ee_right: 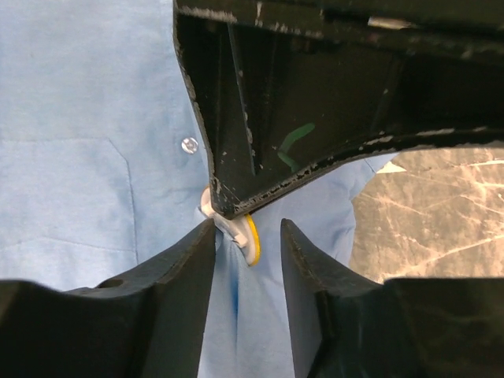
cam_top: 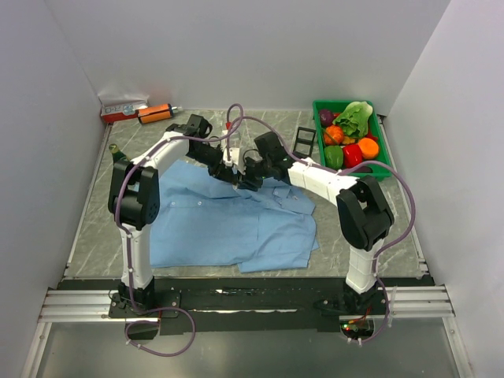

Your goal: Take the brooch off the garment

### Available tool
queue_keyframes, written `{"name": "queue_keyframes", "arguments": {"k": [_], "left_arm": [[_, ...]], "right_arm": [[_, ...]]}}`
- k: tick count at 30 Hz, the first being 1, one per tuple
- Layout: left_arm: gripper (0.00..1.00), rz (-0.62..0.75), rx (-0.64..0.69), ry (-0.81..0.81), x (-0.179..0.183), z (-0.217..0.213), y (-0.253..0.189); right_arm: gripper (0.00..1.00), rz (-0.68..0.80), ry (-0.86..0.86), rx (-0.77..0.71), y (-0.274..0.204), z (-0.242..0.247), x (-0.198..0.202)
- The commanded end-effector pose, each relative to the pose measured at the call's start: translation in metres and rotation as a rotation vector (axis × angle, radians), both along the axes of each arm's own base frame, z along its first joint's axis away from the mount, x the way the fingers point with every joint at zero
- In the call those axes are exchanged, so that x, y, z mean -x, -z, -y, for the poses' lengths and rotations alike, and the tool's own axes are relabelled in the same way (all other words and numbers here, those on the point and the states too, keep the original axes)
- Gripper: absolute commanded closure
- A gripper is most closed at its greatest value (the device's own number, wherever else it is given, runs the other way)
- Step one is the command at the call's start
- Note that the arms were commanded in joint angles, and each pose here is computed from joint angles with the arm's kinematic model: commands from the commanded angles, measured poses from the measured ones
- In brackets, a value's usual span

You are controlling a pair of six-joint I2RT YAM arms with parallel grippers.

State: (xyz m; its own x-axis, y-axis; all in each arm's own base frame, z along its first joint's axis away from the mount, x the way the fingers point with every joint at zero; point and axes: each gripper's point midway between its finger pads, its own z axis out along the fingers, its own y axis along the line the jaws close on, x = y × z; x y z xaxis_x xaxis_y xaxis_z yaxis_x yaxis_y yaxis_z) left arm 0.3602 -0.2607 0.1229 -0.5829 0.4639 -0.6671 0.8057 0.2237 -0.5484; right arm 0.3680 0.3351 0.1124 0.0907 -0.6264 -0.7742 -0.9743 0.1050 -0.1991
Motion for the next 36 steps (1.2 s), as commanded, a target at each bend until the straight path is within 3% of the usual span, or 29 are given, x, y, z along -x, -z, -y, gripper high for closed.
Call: {"name": "queue_keyframes", "arguments": {"k": [1, 20, 23, 26, 27, 30, 36], "left_arm": [[0.99, 0.005, 0.072, 0.026, 0.003, 0.008, -0.026], [0.99, 0.063, 0.041, 0.031, 0.002, 0.002, -0.031], [0.99, 0.074, 0.034, 0.014, -0.002, 0.002, -0.033], [0.99, 0.09, 0.006, -0.032, -0.012, 0.001, -0.03], [0.99, 0.08, 0.001, -0.048, -0.014, 0.001, -0.03], [0.99, 0.086, -0.006, -0.086, -0.021, 0.003, -0.031], [0.99, 0.126, -0.017, -0.16, -0.038, 0.021, -0.034]], "right_arm": [[0.51, 0.102, 0.003, -0.003, -0.024, 0.003, -0.008], [0.45, 0.057, 0.043, 0.064, -0.024, 0.04, 0.01], [0.5, 0.044, 0.049, 0.08, -0.017, 0.042, 0.012], [0.64, 0.003, 0.049, 0.097, -0.012, 0.041, 0.012], [0.74, -0.01, 0.044, 0.092, -0.012, 0.039, 0.013], [0.85, -0.038, 0.023, 0.076, -0.015, 0.033, 0.018], [0.89, -0.114, -0.019, 0.067, -0.008, 0.023, 0.04]]}}
